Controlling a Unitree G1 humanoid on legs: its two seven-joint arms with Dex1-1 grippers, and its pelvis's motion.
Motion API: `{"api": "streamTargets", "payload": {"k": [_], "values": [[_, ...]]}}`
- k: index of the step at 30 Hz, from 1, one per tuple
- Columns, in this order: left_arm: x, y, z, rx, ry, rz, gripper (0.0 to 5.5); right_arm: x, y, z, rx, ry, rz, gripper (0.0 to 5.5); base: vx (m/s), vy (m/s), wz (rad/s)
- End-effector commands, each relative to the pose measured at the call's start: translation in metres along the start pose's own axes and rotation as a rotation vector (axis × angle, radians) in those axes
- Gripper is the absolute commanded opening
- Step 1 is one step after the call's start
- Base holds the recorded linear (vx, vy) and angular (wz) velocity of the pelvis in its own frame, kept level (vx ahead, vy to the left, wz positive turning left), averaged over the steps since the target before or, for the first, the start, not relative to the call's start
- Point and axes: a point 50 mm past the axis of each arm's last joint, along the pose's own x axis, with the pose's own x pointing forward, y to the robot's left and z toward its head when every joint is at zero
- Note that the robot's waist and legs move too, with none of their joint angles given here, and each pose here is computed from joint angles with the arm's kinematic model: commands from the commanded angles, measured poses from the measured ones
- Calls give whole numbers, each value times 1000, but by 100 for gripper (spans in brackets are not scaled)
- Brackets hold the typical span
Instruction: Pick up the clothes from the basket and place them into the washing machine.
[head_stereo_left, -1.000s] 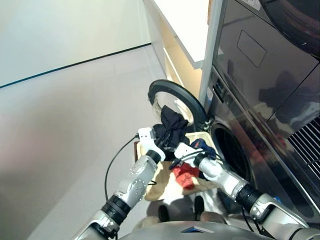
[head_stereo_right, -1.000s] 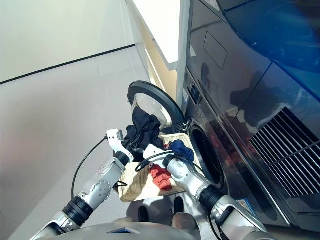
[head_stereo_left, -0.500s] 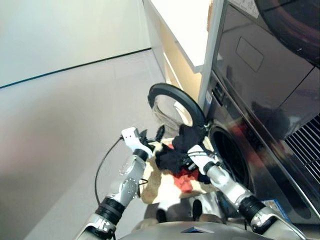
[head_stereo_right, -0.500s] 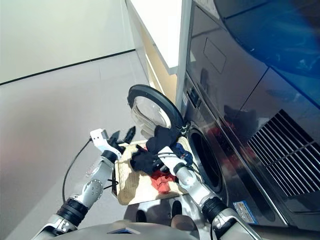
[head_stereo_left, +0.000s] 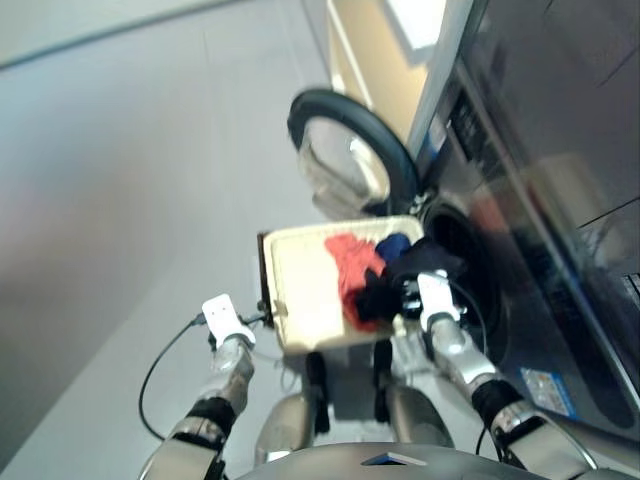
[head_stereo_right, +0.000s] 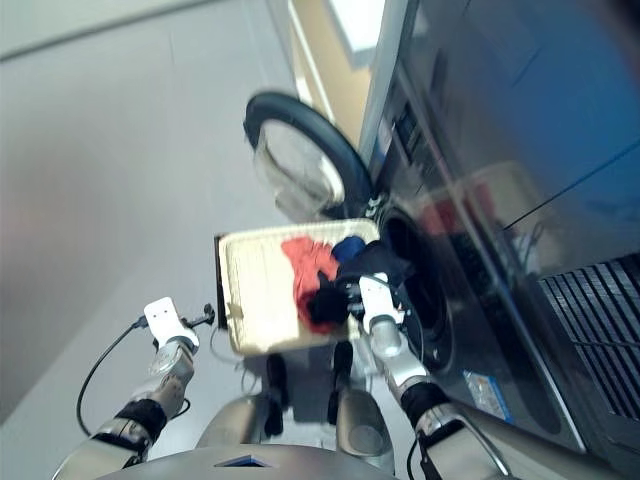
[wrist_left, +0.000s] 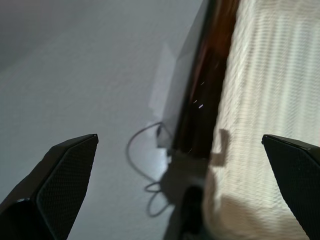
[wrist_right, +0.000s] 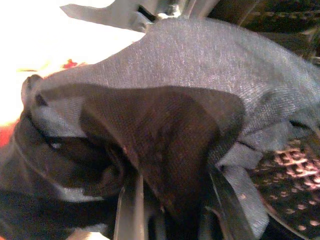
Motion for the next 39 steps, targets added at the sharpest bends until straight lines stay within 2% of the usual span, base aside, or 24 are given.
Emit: {"api": "streamTargets", "payload": {"k": [1,6,9,16,21,26,29,30,34,38,39], "values": [[7,-20,28,-1,-134,-32,550,15,3,52,251,-189,-157,0,0,0,0],[6,-53,53,10,-236,-149,550,33,-24,93,441,-277,-371,0,29,6,48],[4,-65,69,19,-302,-205,550,45,-51,116,546,-307,-524,0,25,3,33],[7,-65,92,9,-361,-218,550,60,-113,142,801,-303,-763,0,-3,3,-31],[10,-60,108,-27,-400,-204,550,62,-155,165,814,-348,-847,0,-12,8,-337],[8,-61,125,-55,-464,-222,550,32,-240,204,827,-575,-1048,0,-2,0,-175],[6,-60,128,-42,-485,-235,550,3,-284,223,709,-715,-1157,0,0,0,0],[6,-58,126,-28,-484,-238,550,-5,-296,227,602,-731,-1182,0,0,0,0],[7,-56,120,-14,-464,-232,550,-12,-306,232,552,-752,-1201,0,0,0,0],[8,-62,113,-9,-440,-248,550,16,-275,212,494,-639,-1042,0,0,0,0],[8,-63,113,-7,-440,-257,550,24,-264,207,484,-612,-961,550,0,0,0]]}}
